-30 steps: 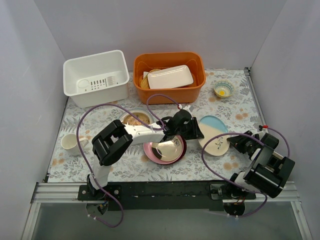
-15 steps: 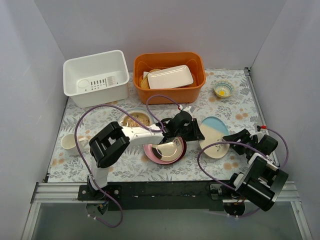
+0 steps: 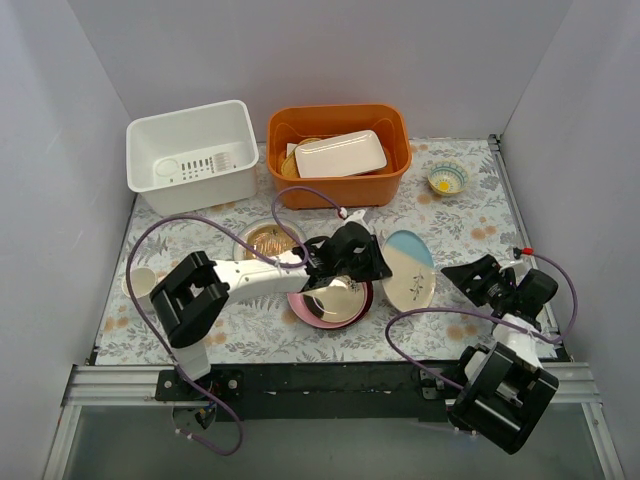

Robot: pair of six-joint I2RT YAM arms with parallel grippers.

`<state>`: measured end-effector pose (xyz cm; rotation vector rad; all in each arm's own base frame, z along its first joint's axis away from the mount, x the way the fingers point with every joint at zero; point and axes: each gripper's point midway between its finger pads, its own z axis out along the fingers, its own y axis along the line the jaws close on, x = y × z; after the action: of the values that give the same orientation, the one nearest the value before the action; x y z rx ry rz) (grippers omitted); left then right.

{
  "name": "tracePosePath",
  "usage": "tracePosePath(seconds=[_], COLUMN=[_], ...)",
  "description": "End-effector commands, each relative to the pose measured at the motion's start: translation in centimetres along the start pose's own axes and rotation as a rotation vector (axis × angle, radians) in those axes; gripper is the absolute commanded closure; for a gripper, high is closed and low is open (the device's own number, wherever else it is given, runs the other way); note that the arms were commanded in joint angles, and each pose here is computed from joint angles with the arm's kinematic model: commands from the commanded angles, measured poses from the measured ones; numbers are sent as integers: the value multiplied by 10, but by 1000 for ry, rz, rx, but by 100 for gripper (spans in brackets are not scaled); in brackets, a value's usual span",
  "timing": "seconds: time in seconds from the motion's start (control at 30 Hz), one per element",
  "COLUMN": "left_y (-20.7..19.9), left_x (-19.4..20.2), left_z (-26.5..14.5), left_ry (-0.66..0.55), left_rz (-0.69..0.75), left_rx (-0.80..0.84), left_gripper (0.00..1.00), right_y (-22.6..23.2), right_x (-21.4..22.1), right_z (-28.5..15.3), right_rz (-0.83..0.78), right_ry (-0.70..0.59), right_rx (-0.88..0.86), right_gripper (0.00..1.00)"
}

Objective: Place the plates into the plastic bin on the countertop
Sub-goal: Pick up the plate at the center of the board, then place the plate in the plastic bin.

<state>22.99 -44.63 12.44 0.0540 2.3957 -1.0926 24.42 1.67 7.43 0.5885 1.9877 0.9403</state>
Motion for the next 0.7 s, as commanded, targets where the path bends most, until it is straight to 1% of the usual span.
tracePosePath(seconds=[0.0, 0.2, 0.23, 0.37, 0.6, 0.67], left_y=[-60, -73, -68, -73, -77, -76], left_x=[-60, -86, -86, -102, -138, -144], left_z=[-52, -84, -86, -110, -157, -164], left_ry=[-192, -270, -266, -312, -405, -412], left_rz=[9, 23, 26, 28, 18, 16], left_rx=[160, 181, 163, 172, 190, 184], left_gripper=[100, 100, 100, 100, 100, 100], right_y=[19, 24, 25, 24, 24, 23], right_x=[-1, 0, 0, 0, 0, 0], right_z=[-4, -5, -5, -5, -5, -4], right_rz=[-16, -13, -15, -11, -9, -2], right_ry=[2, -2, -3, -3, -1, -1], right_rx=[-74, -99, -101, -100, -99, -94], right_gripper=[23, 22, 22, 22, 21, 21])
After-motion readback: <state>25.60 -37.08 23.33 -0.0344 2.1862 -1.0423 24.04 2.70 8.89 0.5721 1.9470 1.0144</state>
